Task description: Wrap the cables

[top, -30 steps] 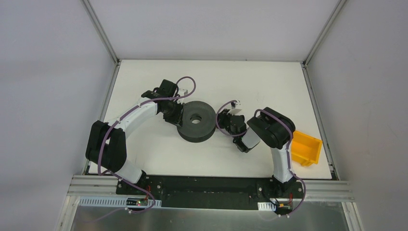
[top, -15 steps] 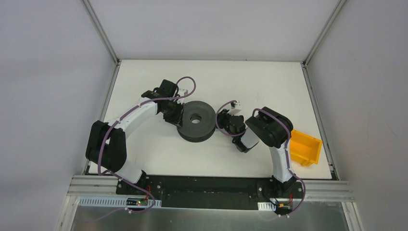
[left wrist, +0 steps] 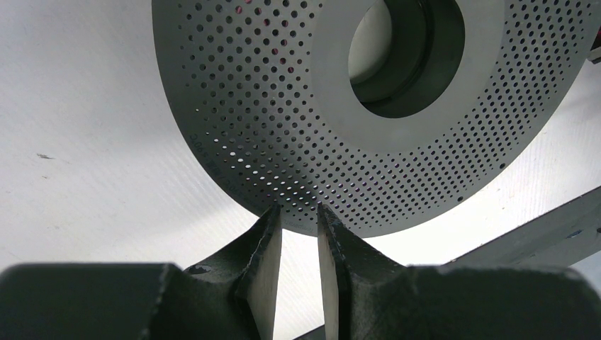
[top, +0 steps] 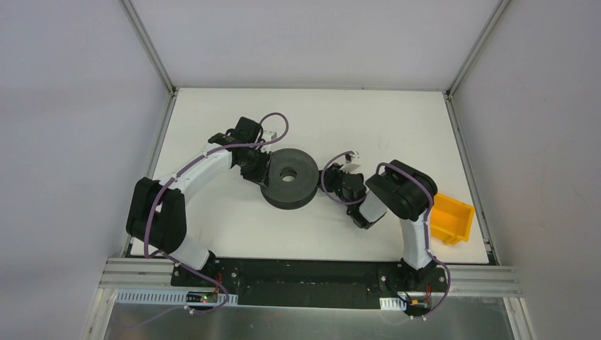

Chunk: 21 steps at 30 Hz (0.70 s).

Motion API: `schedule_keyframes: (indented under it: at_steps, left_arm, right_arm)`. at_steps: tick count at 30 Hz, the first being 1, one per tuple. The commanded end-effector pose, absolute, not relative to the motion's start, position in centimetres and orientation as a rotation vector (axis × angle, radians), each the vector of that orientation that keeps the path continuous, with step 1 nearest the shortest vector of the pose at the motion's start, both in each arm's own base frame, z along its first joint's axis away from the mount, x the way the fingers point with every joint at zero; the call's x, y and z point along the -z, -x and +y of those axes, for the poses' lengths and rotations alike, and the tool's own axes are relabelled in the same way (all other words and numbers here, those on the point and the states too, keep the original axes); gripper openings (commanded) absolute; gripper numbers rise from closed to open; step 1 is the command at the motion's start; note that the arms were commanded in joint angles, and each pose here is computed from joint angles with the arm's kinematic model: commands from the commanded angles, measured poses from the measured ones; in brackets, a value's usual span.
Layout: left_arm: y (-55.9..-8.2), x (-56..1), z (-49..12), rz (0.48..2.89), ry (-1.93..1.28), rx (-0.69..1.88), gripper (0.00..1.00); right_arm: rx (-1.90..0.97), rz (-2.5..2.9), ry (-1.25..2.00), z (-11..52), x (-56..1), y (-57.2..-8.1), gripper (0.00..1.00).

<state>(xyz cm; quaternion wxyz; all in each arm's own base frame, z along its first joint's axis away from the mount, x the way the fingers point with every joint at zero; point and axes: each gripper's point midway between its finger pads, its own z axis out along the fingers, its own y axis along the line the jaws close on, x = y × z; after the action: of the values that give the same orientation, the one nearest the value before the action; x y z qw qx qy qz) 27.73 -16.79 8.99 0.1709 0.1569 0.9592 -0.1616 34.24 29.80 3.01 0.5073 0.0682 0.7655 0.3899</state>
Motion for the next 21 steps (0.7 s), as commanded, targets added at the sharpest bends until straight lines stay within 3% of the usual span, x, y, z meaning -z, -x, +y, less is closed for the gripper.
schedule_keyframes:
  at_steps: [1,21]
  left_arm:
    - [-27.8,-9.4,-16.5,2.722,-0.475,0.433,0.24]
    - [-27.7,-9.4,-16.4,2.721,-0.472,0.429,0.24]
  right_arm:
    - [-0.934,1.769,-0.177,29.1,-5.5,-34.5,0.23]
    - [-0.855,1.795,-0.187,25.6,-6.4,-33.3,0.26]
